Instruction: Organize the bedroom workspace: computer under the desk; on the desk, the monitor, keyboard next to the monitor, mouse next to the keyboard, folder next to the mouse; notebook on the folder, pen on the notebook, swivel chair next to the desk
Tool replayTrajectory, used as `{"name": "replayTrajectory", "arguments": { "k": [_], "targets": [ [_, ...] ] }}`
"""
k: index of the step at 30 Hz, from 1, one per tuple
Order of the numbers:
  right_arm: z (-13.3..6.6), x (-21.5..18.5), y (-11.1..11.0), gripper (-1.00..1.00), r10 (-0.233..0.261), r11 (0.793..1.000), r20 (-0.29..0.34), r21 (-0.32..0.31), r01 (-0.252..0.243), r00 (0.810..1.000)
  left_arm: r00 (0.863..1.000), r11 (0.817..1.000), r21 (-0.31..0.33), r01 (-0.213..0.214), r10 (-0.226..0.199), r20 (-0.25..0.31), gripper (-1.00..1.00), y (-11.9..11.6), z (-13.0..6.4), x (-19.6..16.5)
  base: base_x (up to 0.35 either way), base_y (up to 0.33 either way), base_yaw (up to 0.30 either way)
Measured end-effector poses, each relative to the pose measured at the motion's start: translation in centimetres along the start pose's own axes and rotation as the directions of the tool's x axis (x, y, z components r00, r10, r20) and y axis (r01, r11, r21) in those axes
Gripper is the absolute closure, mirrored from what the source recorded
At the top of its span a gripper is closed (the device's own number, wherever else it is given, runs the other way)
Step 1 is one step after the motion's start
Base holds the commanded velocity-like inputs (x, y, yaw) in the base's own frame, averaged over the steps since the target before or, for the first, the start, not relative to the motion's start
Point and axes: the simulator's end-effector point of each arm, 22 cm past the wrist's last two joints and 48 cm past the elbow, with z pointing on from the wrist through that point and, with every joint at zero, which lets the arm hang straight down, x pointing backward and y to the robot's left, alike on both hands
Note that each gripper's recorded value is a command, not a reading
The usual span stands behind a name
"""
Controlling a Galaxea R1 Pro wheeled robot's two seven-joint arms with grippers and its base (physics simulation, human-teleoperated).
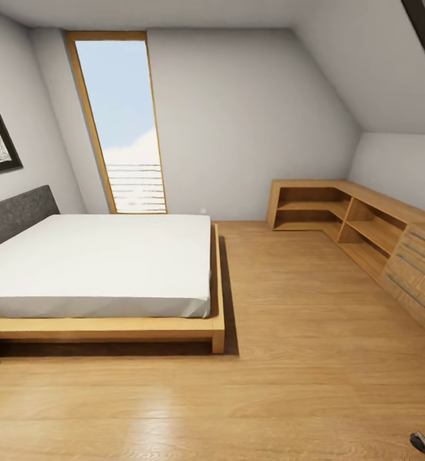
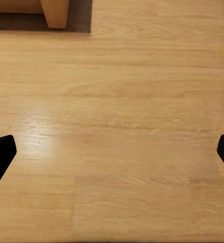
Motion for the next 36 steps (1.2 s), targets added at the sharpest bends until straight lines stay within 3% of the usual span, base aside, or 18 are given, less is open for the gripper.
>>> {"name": "replayTrajectory", "arguments": {
  "k": [25, 28, 32, 34, 36],
  "targets": [
    [-0.2, 0.9, 1.4, -1.0, -0.038, 0.998, -0.021, -0.047, 0.037, 0.999, 1.0, 1.0, -0.01, -0.006, 0.006, -0.009, -1.0, 0.5, 0.0, 0.3, 0.0, 0.0, -0.212],
    [-0.2, 0.9, 1.4, -1.0, -0.038, 0.998, -0.023, -0.047, 0.037, 0.999, 1.0, 1.0, -0.015, -0.007, 0.007, 0.021, -1.0, 0.9, 0.2, -1.1, 0.0, 0.0, -0.221],
    [-0.2, 1.1, 1.4, -1.0, -0.038, 0.998, -0.026, -0.049, 0.037, 0.999, 0.995, 1.0, -0.017, -0.003, 0.005, 0.103, -1.0, 1.0, 0.5, -5.1, 0.0, 0.0, -0.226],
    [-0.3, 1.1, 1.5, -1.0, -0.038, 0.998, -0.027, -0.049, 0.037, 0.999, 0.987, 1.0, -0.017, 0.001, 0.002, 0.163, -1.0, 1.0, 0.5, -8.0, 0.0, 0.0, -0.232],
    [-0.3, 1.2, 1.4, -1.0, -0.039, 0.998, -0.028, -0.049, 0.038, 0.999, 0.97, 0.999, -0.029, 0.017, -0.01, 0.244, -1.0, 1.3, 0.2, -12.0, 0.0, 0.0, -0.243]
  ]
}}
